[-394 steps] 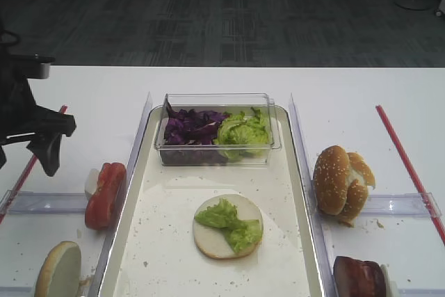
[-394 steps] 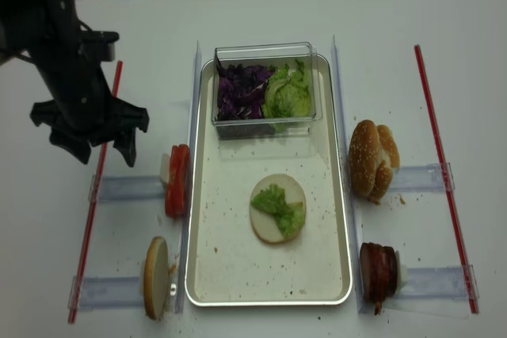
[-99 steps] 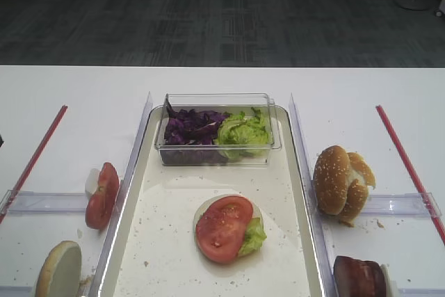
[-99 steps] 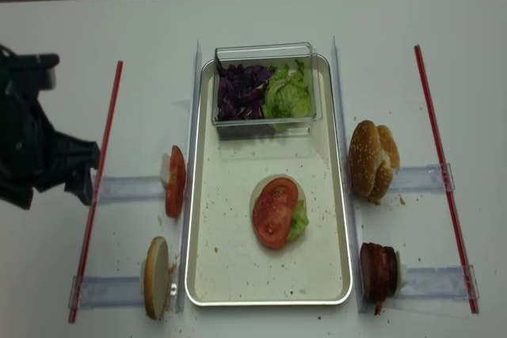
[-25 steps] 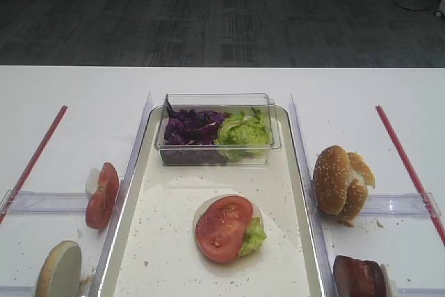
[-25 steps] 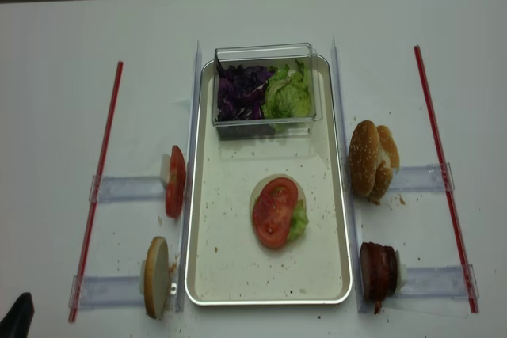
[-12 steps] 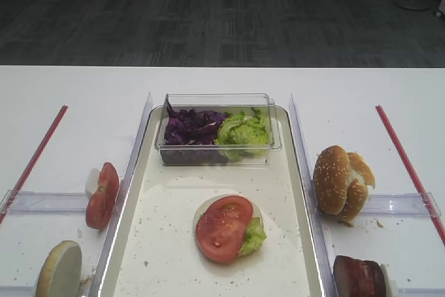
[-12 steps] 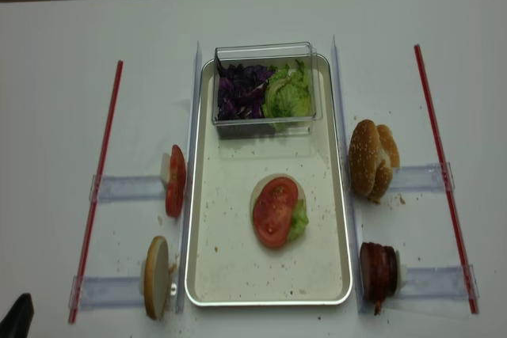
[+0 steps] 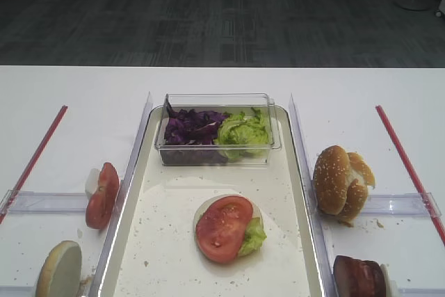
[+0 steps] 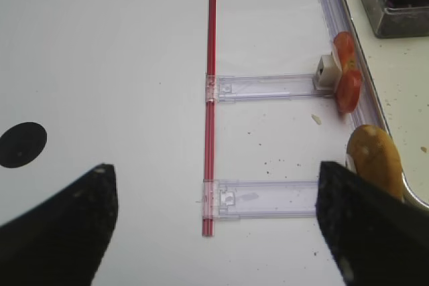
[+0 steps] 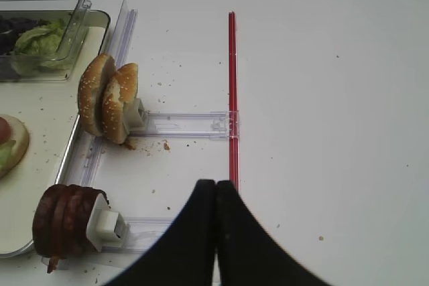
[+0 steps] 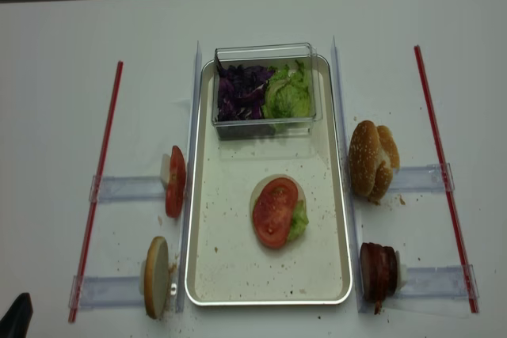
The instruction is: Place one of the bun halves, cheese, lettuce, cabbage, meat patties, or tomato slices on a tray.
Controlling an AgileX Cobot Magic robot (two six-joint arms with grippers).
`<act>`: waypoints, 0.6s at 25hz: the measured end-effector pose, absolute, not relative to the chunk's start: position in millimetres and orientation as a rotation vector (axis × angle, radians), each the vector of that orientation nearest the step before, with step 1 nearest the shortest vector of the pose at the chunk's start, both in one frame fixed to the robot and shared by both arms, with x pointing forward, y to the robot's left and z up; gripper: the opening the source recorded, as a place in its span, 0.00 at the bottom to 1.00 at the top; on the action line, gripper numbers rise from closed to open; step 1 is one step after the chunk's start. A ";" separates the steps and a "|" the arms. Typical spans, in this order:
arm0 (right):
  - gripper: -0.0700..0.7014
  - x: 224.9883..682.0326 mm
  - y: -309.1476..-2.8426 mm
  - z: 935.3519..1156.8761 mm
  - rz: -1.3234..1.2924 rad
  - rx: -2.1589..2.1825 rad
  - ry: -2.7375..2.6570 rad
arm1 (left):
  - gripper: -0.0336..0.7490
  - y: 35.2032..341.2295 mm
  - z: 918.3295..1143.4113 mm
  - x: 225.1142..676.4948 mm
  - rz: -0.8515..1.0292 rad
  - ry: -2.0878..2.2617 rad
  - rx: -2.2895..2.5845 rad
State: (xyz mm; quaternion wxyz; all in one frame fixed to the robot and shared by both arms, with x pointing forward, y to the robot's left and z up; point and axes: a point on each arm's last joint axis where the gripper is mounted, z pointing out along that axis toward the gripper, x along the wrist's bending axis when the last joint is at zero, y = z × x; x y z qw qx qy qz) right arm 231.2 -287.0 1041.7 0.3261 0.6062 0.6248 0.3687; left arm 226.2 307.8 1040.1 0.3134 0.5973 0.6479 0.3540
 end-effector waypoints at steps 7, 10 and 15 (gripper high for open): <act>0.14 231.2 -287.0 1041.7 0.966 1.588 1.637 | 0.75 307.8 1040.1 226.2 0.933 1.708 1.575; 0.14 231.2 -287.0 1041.7 0.966 1.588 1.637 | 0.75 307.8 1040.1 226.2 0.933 1.708 1.575; 0.14 231.2 -287.0 1041.7 0.969 1.593 1.634 | 0.75 307.8 1040.1 226.2 0.933 1.708 1.575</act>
